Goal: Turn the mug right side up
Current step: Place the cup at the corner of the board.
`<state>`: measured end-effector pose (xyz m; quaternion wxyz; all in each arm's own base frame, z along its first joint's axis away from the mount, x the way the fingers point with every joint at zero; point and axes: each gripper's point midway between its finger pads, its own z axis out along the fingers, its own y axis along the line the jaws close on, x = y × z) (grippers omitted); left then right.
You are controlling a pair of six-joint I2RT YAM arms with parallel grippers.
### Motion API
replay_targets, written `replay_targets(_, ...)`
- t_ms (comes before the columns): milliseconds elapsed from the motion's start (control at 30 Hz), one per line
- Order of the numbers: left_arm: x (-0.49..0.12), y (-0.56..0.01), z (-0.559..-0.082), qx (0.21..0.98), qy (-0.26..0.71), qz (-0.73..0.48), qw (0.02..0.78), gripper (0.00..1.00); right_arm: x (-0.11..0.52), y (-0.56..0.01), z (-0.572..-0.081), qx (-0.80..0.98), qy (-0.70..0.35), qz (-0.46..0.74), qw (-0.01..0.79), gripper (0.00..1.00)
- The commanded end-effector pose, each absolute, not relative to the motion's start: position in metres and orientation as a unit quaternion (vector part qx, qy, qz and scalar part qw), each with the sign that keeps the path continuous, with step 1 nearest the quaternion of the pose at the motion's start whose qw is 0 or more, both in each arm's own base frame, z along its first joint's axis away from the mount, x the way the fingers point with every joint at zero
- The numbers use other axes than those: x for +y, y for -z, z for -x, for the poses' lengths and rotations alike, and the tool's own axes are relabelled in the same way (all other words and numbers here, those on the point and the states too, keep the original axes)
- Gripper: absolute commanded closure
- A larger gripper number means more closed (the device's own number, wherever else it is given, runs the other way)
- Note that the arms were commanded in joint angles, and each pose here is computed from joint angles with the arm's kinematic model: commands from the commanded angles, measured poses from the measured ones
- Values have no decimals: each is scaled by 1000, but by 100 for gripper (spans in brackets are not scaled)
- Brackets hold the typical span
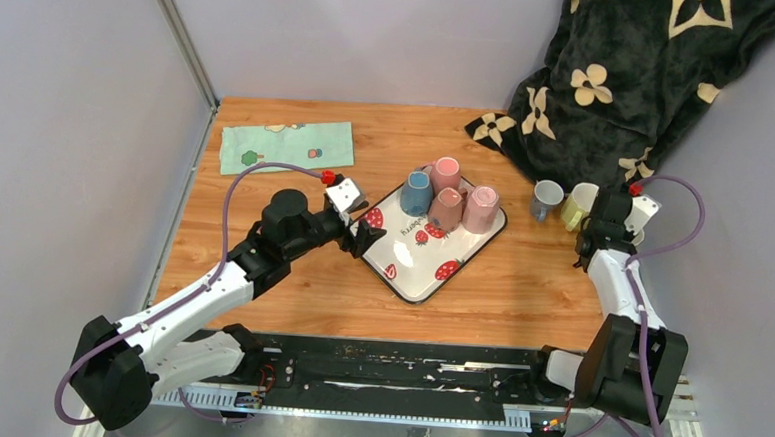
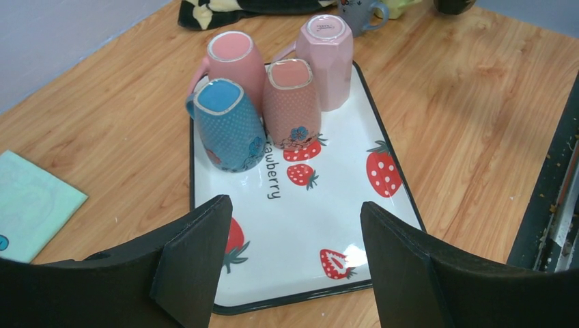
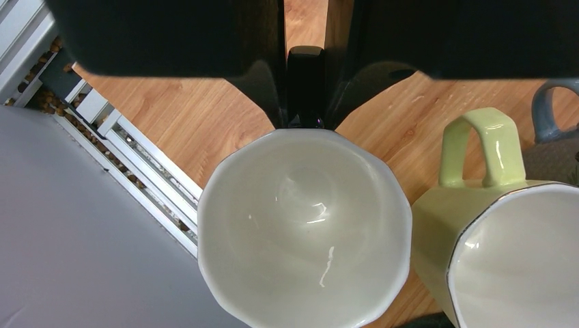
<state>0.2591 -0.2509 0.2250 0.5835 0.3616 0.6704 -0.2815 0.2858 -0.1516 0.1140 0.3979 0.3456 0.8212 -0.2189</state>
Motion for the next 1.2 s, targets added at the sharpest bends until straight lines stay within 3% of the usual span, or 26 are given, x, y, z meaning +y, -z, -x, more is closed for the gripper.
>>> replay_targets(0,-256,-228,-257,657,289,-369,590,24,-166,-136,-304,792,227,-358,438,100)
replay_targets(467,-255,-229,-256,656,288,-370,591,24,-161,-122,-314,809,204,-350,426,97)
replay_targets(1167,-256,-231,-254,651,292,-373,593,23,-158,-122,-310,817,199,-351,413,59)
